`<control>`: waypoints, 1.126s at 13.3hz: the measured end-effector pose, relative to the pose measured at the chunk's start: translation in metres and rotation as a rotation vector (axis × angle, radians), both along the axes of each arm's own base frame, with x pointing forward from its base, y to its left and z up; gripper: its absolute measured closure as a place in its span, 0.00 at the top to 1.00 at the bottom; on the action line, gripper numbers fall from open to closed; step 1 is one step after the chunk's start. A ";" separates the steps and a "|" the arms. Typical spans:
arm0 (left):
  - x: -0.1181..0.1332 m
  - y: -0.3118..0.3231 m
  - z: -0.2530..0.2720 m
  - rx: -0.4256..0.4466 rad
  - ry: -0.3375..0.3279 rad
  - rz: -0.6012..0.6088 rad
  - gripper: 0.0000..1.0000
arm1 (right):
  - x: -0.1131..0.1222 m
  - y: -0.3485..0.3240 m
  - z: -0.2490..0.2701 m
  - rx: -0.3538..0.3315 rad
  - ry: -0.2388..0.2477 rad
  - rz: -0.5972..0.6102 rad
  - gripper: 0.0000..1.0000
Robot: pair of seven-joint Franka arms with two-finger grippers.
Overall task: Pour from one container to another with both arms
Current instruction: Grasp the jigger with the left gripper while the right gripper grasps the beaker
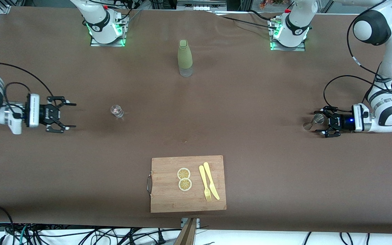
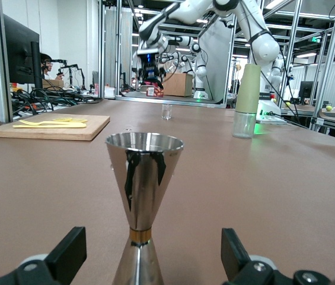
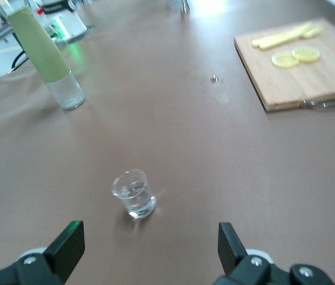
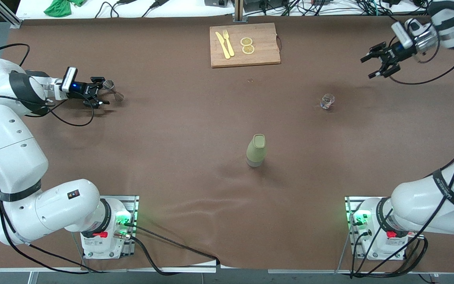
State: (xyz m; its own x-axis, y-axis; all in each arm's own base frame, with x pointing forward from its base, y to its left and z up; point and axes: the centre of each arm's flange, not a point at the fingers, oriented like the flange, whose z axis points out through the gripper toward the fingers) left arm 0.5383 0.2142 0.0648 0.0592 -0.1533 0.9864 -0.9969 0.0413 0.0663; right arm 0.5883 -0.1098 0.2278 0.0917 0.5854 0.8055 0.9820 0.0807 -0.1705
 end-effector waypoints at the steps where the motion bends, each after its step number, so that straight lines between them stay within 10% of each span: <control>1: 0.001 -0.003 -0.001 -0.005 -0.003 -0.004 1.00 | -0.004 0.002 -0.029 0.050 -0.020 0.011 1.00; 8: 0.003 -0.008 -0.002 -0.011 -0.013 -0.010 0.87 | -0.031 0.039 -0.124 0.246 -0.075 -0.026 1.00; 15: 0.003 -0.009 -0.001 -0.013 -0.019 -0.009 0.21 | -0.056 0.076 -0.148 0.263 -0.100 0.011 1.00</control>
State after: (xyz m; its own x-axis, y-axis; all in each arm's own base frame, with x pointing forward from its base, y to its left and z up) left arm 0.5417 0.2054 0.0635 0.0388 -0.1410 0.9893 -0.9976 0.0510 0.0464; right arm 0.5319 -0.0342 0.0796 -0.0014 0.3557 0.9346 0.9917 0.1205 -0.0444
